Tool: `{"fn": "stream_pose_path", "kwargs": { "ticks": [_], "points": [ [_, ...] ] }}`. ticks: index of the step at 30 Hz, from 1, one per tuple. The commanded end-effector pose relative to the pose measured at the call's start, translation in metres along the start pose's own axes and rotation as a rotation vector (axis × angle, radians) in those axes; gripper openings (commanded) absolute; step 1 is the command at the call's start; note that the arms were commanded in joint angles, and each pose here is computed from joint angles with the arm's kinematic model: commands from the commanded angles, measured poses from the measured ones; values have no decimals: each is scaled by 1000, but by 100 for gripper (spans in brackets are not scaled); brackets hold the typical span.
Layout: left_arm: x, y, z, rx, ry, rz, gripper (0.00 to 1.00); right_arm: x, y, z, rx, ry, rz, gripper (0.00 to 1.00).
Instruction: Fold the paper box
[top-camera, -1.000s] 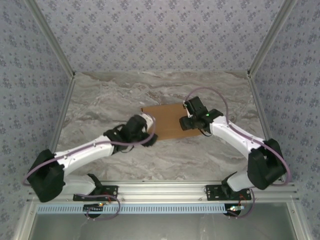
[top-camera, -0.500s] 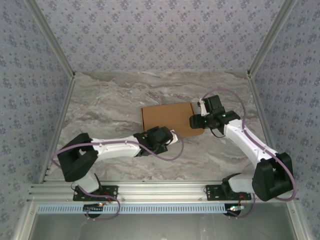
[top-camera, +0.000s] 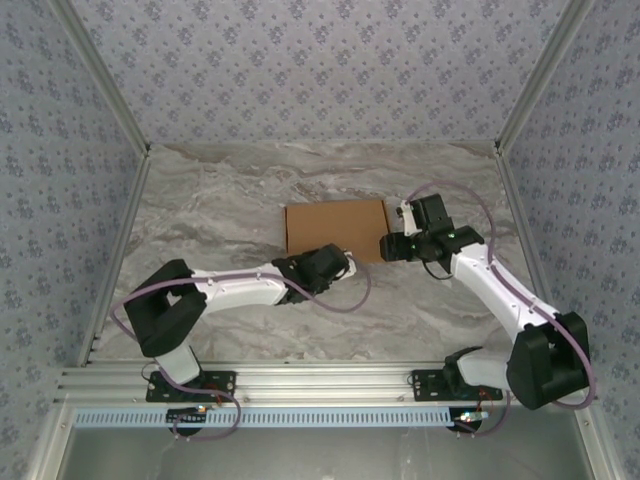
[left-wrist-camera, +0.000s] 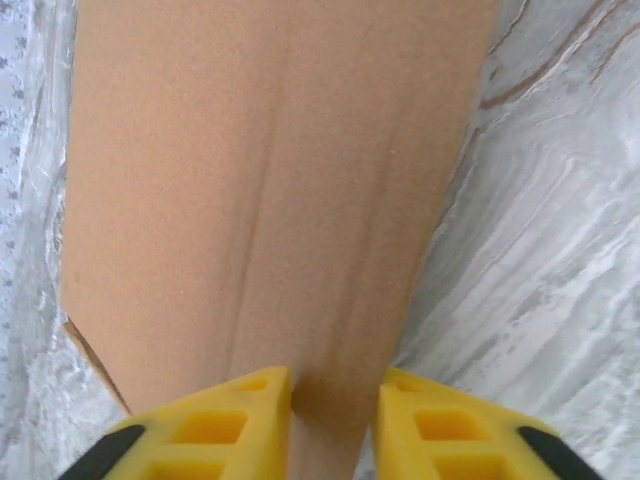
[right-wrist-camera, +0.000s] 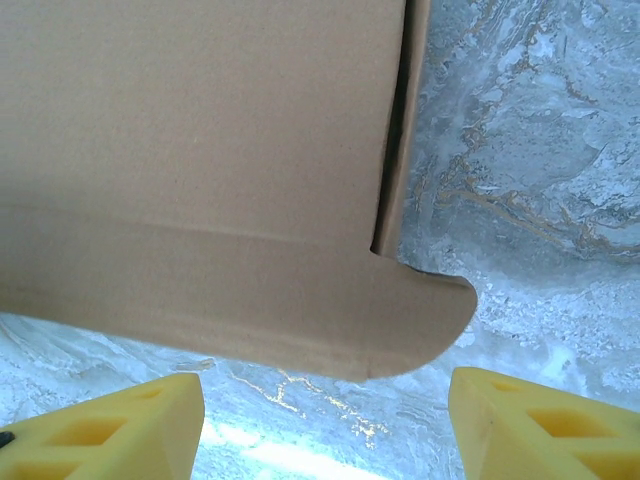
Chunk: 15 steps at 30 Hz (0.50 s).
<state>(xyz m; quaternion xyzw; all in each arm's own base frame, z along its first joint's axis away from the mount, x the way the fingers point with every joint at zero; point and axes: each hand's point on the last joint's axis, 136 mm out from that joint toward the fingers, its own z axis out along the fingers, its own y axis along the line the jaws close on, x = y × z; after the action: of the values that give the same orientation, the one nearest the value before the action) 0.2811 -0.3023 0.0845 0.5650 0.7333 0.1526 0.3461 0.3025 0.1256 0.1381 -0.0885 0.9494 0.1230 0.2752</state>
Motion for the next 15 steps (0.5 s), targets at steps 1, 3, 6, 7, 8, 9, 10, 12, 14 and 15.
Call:
{"fn": "stream_pose_path", "kwargs": {
  "ticks": [1,3,6,7,8,9,10,12,14,15],
  "points": [
    [-11,25,-15,-4,-37,-44,17,1,0,-9,-2,-18,10,67],
    [-12,33,-16,-11,-42,-51,12,1,1,-14,-2,-37,3,67],
    [-14,47,-19,-22,-50,-61,5,-2,6,-23,-15,-68,-18,68],
    [-15,53,-21,-29,-52,-66,3,-3,9,-26,-24,-83,-32,68],
    [-15,57,-22,-31,-53,-69,1,-3,13,-30,-35,-96,-47,67],
    [-15,63,-24,-36,-54,-77,0,-4,18,-34,-48,-117,-64,68],
    [-16,69,-26,-39,-57,-86,0,-4,24,-37,-66,-138,-82,68],
    [-17,78,-31,-44,-64,-103,0,-6,35,-45,-105,-181,-112,67],
    [-18,89,-35,-51,-73,-121,0,-8,45,-51,-140,-214,-138,68],
    [-18,95,-38,-50,-76,-127,0,-8,51,-52,-160,-226,-153,67]
  ]
}}
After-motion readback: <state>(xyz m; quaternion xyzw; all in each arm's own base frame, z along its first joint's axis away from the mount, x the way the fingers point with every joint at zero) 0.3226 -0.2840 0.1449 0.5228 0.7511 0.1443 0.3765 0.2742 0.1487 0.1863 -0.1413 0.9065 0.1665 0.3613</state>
